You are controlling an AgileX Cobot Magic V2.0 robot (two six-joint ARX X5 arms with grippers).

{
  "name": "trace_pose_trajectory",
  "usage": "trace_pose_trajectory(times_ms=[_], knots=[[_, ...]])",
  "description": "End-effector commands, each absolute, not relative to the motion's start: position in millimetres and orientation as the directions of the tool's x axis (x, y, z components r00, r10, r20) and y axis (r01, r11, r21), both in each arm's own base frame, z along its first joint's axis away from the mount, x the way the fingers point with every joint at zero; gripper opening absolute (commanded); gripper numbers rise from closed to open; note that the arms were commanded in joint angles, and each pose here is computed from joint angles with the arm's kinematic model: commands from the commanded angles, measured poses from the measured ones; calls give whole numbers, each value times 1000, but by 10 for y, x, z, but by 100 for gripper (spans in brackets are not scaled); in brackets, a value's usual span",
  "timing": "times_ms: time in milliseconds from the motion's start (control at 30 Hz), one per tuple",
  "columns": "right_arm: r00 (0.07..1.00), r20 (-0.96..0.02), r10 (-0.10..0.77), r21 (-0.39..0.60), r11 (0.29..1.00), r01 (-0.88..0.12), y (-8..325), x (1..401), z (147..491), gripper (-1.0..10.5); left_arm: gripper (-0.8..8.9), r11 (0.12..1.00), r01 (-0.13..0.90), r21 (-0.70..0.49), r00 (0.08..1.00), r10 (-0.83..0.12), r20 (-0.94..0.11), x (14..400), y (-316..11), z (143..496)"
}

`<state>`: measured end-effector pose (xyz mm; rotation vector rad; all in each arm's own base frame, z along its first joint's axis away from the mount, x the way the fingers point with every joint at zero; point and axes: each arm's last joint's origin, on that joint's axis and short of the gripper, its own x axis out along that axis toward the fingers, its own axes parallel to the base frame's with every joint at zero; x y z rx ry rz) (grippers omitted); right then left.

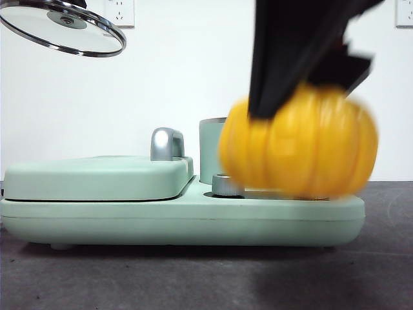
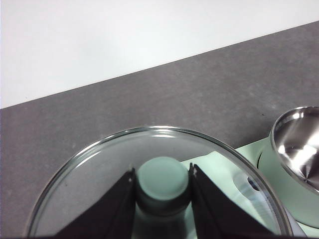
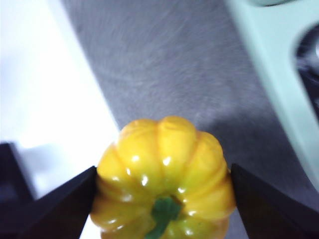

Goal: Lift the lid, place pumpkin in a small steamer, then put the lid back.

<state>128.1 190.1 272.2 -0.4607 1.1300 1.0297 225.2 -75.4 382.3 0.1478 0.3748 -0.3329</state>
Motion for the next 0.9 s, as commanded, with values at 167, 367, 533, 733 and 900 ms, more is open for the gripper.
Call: trace_pose_trajectory(times_ms=[167, 367, 533, 733, 900], knots=[[152, -867, 475, 268, 701, -661, 1500, 1221, 3198, 345, 10, 935, 344, 86, 893, -298, -337, 2249, -760, 3906], [234, -871, 432, 221, 770, -598, 1293, 1295, 3586, 345, 10, 935, 344, 86, 893, -298, -337, 2248, -761, 3906], [339, -830, 443, 183, 790, -585, 1256, 1444, 3881, 345, 10, 935, 344, 86, 893, -298, -337, 2249, -760, 3906], [399, -804, 441, 148, 798, -584, 1327, 1761, 4127, 345, 10, 935, 344, 86, 894, -298, -334, 2250, -760, 3908], [439, -797, 415, 104, 810, -577, 1430, 2086, 4235, 345, 10, 935, 343, 85, 894, -298, -334, 2250, -760, 3908]])
